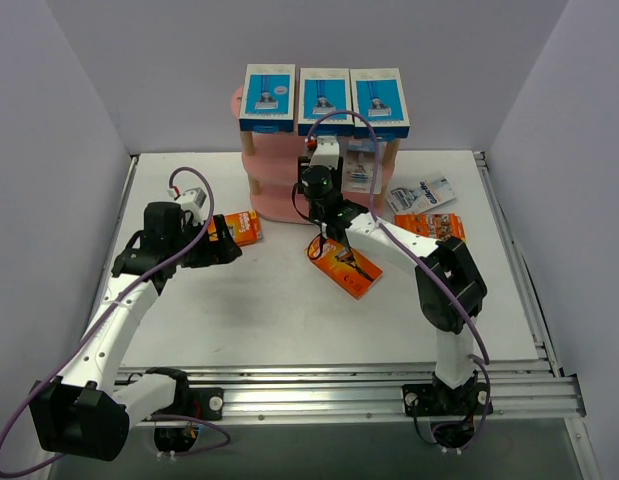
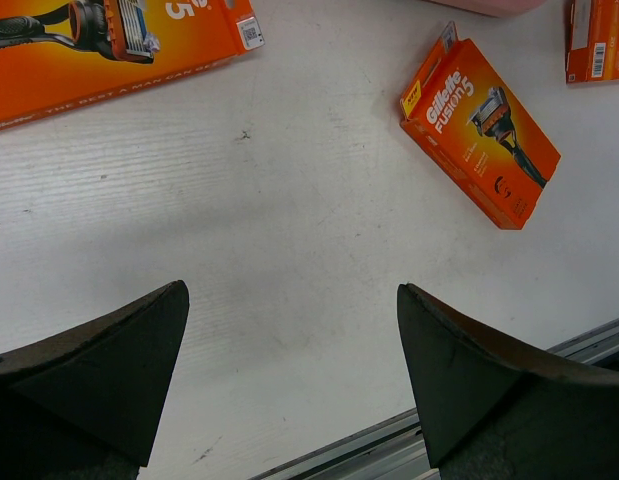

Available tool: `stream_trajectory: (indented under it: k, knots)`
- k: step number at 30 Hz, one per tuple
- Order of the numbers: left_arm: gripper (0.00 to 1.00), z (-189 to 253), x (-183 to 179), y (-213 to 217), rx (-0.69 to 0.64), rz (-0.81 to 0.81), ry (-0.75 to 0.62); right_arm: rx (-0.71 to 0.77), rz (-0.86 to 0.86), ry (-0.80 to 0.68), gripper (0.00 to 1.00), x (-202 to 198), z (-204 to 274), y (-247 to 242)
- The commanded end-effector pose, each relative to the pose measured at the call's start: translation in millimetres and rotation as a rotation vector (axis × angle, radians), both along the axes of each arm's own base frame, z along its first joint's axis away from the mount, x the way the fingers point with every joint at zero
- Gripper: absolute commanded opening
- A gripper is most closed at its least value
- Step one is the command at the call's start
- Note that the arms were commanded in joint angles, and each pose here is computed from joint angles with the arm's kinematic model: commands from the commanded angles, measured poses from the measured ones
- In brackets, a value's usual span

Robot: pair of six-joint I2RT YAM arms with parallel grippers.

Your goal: Place and organize the shaving razors onto the shelf

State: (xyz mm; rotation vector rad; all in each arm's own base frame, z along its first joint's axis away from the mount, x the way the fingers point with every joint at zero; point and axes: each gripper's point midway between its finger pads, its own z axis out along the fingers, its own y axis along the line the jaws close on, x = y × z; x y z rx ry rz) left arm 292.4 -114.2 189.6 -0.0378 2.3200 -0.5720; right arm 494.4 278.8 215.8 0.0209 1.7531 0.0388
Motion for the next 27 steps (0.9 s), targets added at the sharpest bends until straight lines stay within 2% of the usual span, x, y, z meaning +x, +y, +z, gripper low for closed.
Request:
stream_trajectory:
  k: [1, 10, 12, 13, 17, 27]
  knots:
    - [0.94, 12.0, 7.6, -3.7, -0.021, -0.014, -0.05, 0.043, -0.028, -0.052, 0.0, 10.5, 21.5, 0.3]
    - [0.94, 11.0, 8.0, -4.6, -0.023, -0.018, -0.045, 0.038, -0.042, -0.046, 0.0, 9.6, 18.6, -3.5]
    - [0.94, 11.0, 8.1, -4.1, -0.023, -0.016, -0.045, 0.04, -0.041, -0.045, 0.07, 9.4, 18.5, -4.2]
    - [0.94, 9.9, 7.9, -4.6, -0.023, -0.018, -0.042, 0.038, -0.039, -0.043, 0.14, 8.8, 17.2, -4.5]
    - [0.94, 11.1, 7.8, -4.0, -0.021, -0.015, -0.045, 0.039, -0.042, -0.037, 0.24, 8.5, 14.4, -4.8]
    - [0.94, 10.5, 8.2, -3.6, -0.019, -0.013, -0.044, 0.047, -0.045, -0.043, 0.33, 9.2, 20.7, -6.2]
